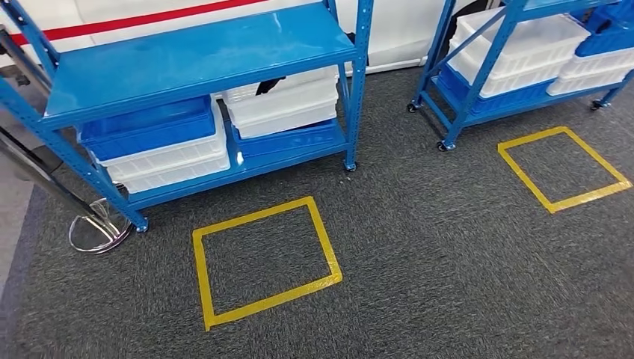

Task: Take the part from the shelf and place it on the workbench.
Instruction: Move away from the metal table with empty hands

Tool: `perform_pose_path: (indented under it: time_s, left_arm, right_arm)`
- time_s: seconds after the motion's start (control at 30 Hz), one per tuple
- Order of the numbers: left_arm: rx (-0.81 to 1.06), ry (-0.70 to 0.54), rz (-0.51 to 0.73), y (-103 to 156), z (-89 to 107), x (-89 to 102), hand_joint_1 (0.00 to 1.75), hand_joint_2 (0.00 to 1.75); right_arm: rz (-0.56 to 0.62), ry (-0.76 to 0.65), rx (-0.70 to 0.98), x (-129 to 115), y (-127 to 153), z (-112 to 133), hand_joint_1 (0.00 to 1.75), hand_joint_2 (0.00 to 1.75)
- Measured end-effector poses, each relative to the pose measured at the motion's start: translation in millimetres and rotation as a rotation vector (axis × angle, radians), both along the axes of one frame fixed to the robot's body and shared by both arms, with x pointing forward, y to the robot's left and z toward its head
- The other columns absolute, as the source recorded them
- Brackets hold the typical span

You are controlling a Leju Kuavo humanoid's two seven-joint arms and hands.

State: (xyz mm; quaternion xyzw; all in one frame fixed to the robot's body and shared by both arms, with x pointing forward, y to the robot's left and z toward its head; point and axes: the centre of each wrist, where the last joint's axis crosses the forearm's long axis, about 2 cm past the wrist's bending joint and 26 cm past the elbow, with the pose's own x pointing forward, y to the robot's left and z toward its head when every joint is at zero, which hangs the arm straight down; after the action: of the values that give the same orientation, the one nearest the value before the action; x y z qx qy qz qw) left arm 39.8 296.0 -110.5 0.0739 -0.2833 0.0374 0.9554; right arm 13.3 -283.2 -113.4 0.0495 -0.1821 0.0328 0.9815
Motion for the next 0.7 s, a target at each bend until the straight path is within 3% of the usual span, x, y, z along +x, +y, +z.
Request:
perform_pose_path:
  time_s: [0.7]
  left_arm:
    - [-0.004, 0.002, -0.001, -2.0, -0.1, -1.1, 0.0, 0.0]
  right_arm:
    - [-0.016, -0.02, -0.015, 5.3, -1.8, 0.3, 0.0, 0.0]
